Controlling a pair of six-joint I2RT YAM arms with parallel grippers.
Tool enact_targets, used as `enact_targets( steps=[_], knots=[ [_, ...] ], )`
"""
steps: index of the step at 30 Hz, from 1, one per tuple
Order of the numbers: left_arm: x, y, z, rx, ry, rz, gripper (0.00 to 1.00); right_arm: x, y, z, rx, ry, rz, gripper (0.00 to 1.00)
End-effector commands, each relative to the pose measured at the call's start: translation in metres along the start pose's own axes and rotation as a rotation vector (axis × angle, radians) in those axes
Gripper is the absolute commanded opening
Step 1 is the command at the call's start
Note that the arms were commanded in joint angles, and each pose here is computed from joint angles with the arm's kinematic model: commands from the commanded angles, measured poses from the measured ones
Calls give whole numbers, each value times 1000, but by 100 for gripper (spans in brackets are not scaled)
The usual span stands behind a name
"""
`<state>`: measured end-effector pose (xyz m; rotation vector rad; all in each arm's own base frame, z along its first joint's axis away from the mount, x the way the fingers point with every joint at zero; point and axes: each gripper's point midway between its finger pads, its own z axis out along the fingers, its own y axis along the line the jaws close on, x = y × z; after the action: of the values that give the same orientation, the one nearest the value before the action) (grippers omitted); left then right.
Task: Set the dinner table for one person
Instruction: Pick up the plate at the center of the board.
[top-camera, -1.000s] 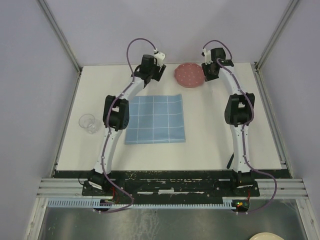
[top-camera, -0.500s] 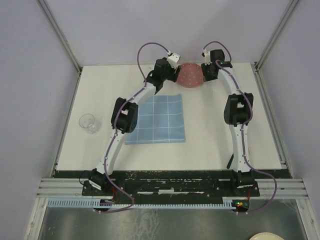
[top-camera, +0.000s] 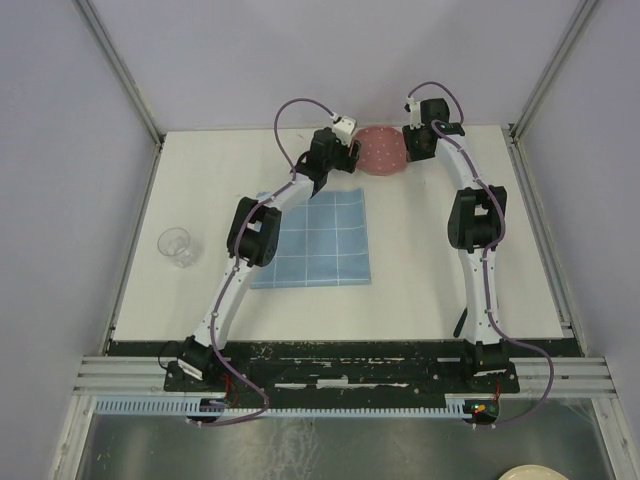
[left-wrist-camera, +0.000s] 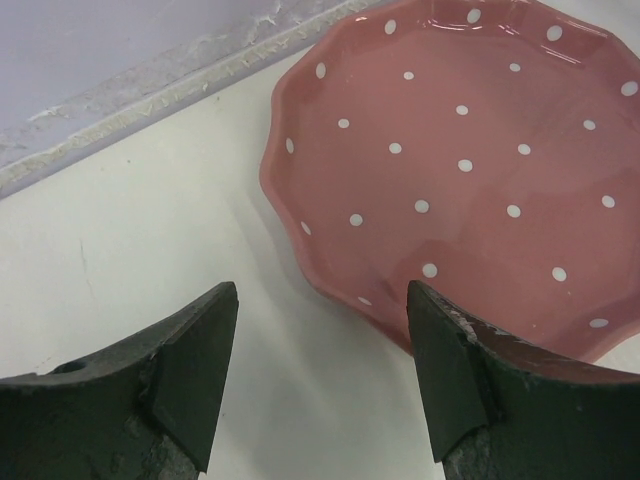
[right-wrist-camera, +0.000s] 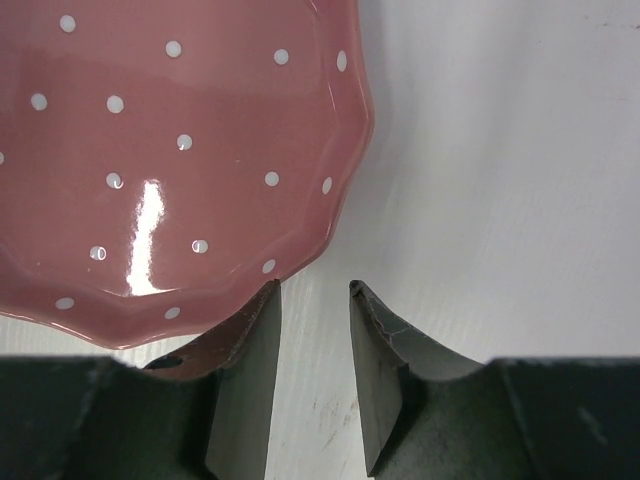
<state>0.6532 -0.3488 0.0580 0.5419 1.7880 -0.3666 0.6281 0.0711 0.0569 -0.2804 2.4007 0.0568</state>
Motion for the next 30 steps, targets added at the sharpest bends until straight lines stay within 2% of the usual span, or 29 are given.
enact_targets(
  steps=[1,20,22,27,30],
  knots=[
    [-34,-8,5,8,-118,-48,75,-14,2,4,-6,-51,18,41],
    [-38,-22,3,13,-107,-46,73,-13,27,21,-119,-60,89,45],
    [-40,-24,2,13,-107,-40,73,-10,30,22,-126,-52,98,41],
    [-43,-25,1,5,-113,-43,72,-5,35,23,-154,-36,100,18],
    [-42,-24,2,0,-110,-43,72,-3,38,23,-168,-27,104,17]
  ],
)
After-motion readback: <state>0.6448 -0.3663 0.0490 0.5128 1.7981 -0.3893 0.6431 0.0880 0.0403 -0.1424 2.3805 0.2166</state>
